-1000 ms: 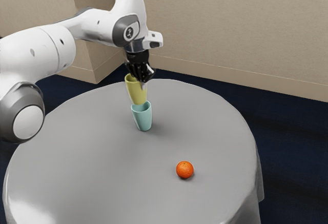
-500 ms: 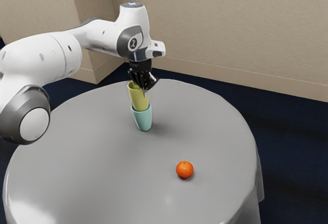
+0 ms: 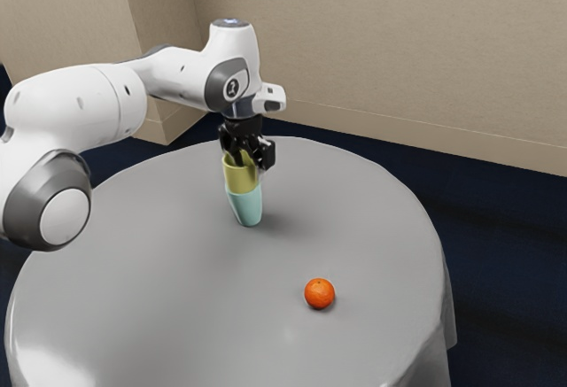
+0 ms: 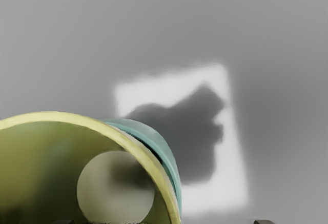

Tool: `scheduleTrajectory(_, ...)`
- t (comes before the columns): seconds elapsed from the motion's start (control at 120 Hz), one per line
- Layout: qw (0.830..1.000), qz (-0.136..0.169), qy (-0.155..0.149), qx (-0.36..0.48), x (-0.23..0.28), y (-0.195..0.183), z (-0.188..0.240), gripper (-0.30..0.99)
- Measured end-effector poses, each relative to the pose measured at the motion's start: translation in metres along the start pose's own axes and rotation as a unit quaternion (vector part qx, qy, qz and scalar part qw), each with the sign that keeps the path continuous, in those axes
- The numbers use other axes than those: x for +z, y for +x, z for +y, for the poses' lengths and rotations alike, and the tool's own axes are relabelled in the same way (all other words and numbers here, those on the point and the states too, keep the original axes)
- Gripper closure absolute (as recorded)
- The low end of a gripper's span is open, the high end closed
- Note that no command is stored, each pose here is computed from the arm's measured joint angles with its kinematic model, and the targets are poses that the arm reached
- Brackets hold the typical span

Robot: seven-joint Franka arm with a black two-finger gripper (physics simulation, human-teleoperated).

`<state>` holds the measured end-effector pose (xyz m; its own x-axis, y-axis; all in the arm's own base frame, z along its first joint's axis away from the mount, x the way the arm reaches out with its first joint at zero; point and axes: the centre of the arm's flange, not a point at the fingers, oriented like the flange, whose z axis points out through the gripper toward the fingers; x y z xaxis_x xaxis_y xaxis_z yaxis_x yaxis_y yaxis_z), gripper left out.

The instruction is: Place the left cup onto the right cup

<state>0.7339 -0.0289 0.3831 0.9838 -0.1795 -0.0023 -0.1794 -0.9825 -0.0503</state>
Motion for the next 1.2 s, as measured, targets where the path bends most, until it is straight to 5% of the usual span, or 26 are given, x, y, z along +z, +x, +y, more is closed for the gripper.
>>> scheduleTrajectory(0.283, 1.0, 0.03, -0.003, 0.001, -0.072, -0.015, -0.003, 0.06)
scheduleTrajectory(0.6, 1.0, 0.0, -0.026, -0.012, -0.13, -0.081, -0.02, 0.01)
scheduleTrajectory(0.9, 0.999, 0.039, -0.03, -0.014, -0.221, -0.132, -0.025, 0.0)
scheduleTrajectory(1.2, 0.999, 0.032, -0.032, -0.01, -0.23, -0.141, -0.021, 0.0)
